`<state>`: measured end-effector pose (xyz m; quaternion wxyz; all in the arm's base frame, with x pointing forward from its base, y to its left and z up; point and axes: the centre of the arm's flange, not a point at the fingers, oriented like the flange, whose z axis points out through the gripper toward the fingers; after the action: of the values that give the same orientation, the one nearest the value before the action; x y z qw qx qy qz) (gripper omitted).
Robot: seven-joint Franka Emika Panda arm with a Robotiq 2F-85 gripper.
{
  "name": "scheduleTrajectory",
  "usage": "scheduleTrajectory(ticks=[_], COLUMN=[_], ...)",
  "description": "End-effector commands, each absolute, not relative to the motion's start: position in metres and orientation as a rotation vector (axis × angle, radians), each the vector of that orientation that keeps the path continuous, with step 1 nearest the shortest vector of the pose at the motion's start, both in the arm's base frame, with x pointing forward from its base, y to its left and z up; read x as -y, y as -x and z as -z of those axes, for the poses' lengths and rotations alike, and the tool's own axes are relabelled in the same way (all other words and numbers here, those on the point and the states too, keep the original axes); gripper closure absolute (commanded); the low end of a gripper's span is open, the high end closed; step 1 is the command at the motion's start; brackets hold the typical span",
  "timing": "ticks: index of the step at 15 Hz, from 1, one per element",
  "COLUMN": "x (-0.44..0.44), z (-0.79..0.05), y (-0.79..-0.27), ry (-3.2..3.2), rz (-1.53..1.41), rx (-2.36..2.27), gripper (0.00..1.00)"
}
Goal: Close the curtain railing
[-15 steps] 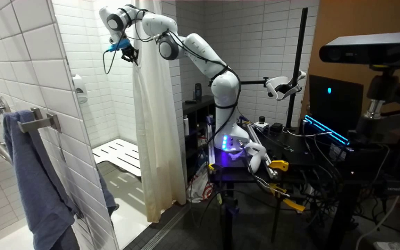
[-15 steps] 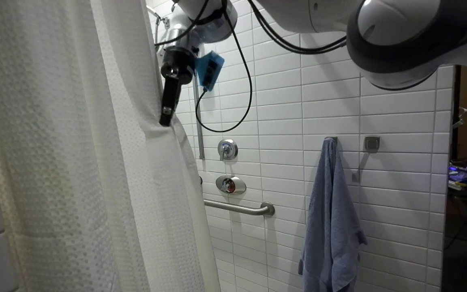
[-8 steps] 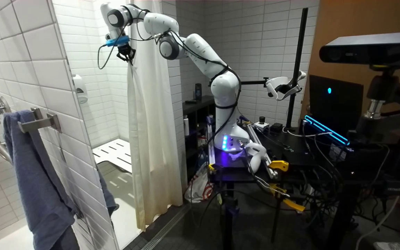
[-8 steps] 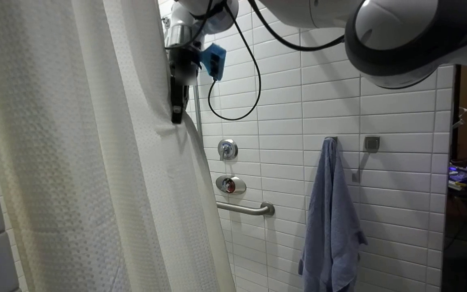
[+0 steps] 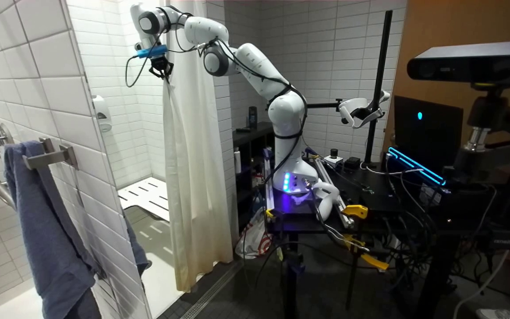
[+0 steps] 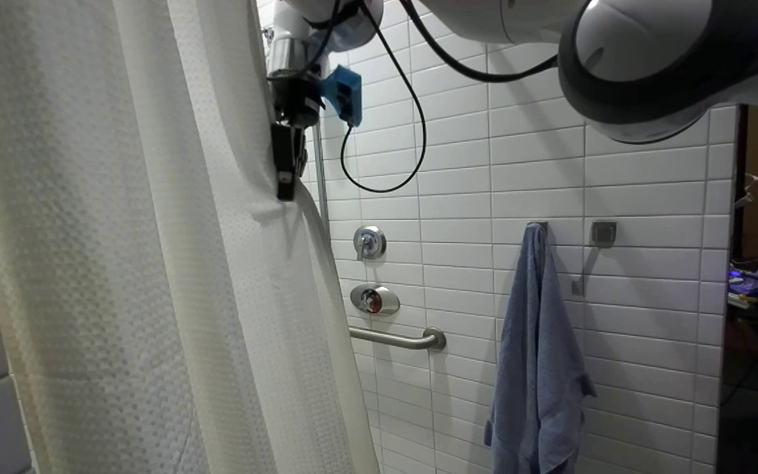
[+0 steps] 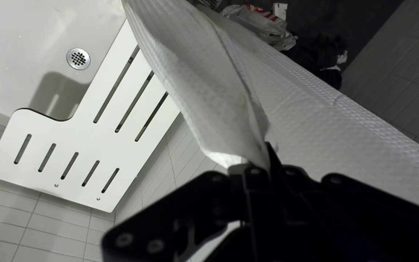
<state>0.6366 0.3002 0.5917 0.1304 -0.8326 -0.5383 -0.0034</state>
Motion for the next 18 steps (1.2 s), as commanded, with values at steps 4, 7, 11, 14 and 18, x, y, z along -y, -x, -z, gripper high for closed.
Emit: scheduleTrajectory(ticks=[4, 7, 11, 14, 18], x=[-0.3, -0.3, -0.3, -0.294, -0.277], z=[-0.592, -0.592, -0.592, -0.596, -0.603], y=[-0.637, -0.637, -0.637, -0.64, -0.651], ry=[2.422, 2.422, 2.423, 2.424, 2.45], rz=[0.009, 0.009, 0.009, 0.022, 0.045], rx=[1.559, 1.559, 1.559, 1.556, 1.529], gripper=[0.96, 0.96, 0.96, 0.99, 0.99])
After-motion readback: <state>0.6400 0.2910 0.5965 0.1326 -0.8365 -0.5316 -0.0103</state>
